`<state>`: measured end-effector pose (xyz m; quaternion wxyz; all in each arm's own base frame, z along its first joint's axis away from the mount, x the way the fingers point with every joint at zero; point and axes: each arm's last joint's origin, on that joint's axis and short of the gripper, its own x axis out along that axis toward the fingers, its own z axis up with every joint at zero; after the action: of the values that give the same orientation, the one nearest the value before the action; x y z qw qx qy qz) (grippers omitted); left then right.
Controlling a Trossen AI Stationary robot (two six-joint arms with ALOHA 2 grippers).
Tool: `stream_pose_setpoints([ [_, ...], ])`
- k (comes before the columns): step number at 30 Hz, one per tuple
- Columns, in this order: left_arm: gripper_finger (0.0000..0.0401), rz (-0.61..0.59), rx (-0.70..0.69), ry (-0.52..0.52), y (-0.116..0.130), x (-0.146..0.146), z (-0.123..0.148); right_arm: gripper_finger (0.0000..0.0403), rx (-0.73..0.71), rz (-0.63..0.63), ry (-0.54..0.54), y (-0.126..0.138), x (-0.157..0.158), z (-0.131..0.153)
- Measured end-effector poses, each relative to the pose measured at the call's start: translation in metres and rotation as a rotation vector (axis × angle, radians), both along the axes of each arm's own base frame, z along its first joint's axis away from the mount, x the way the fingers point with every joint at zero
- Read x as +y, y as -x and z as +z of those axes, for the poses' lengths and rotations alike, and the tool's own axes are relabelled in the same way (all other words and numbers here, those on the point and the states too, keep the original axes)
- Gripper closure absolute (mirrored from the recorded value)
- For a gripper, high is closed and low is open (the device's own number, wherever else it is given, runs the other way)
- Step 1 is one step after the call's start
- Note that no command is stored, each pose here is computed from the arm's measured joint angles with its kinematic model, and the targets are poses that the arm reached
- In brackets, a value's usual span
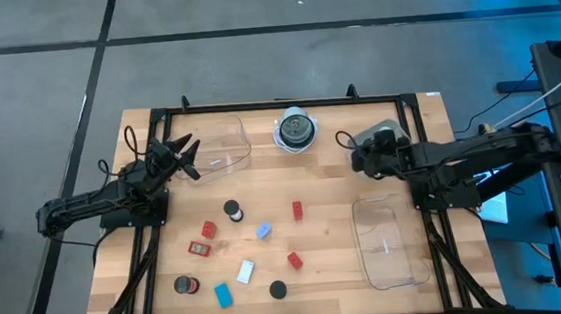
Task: Pick & Place Office items
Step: Put the right blue hourglass into the gray bin
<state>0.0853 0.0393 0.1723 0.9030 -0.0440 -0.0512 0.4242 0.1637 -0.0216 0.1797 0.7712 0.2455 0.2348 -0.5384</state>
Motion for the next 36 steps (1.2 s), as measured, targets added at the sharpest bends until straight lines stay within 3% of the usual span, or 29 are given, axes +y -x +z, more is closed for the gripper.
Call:
stream_pose_setpoints([
  [25, 0.0246, 0.05, 0.028, -0.019, 0.001, 0.001, 0.0, 0.0184, 0.053, -0.018, 0.003, -0.019, -0.019, -0.021],
  [36, 0.0246, 0.051, 0.038, -0.027, 0.001, 0.001, 0.0, 0.0158, 0.063, -0.007, -0.015, -0.018, -0.018, -0.022],
])
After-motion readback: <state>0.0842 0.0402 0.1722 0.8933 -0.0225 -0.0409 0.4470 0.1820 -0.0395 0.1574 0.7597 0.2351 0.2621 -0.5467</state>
